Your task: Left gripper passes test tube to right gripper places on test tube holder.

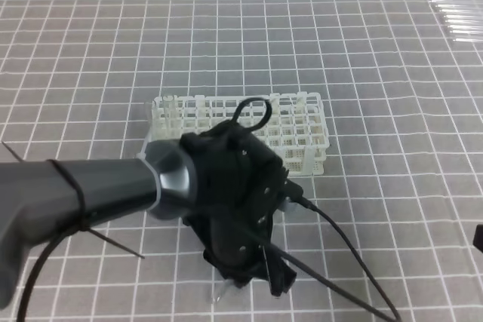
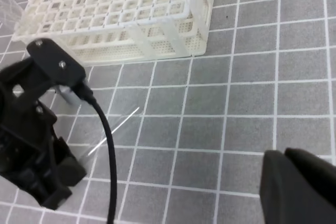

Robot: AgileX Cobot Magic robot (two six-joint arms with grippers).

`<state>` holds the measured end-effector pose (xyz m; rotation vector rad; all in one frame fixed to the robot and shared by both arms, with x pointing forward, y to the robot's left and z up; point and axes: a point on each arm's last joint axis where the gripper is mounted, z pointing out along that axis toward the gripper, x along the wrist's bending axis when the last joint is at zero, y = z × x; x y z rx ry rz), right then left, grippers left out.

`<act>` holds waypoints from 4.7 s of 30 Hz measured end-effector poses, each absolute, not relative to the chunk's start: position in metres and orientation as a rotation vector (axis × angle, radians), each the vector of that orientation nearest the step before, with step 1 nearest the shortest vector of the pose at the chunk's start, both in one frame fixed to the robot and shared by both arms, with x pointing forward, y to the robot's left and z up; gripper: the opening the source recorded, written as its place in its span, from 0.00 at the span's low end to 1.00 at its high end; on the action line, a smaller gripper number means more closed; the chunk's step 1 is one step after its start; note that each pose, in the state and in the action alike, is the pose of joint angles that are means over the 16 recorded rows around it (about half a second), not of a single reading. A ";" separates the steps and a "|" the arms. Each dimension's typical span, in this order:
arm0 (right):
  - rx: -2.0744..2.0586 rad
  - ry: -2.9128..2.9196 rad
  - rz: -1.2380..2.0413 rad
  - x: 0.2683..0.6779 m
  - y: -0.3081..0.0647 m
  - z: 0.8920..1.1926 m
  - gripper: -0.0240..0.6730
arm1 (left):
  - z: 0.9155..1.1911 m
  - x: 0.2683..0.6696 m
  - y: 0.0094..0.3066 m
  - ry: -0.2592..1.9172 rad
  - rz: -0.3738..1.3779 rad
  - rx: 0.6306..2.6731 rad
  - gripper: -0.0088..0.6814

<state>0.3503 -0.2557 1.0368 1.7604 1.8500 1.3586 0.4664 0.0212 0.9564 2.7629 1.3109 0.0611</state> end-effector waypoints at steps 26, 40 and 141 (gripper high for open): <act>1.795 2.135 1.369 0.375 -0.236 1.067 0.02 | 1.064 0.400 0.119 1.026 0.362 2.113 0.12; 1.452 2.381 1.447 0.413 -0.162 1.091 0.02 | 1.035 0.382 0.159 0.978 0.344 1.726 0.10; 0.781 1.716 1.838 0.407 -0.040 1.111 0.19 | 1.038 0.388 0.141 0.639 0.379 1.461 0.06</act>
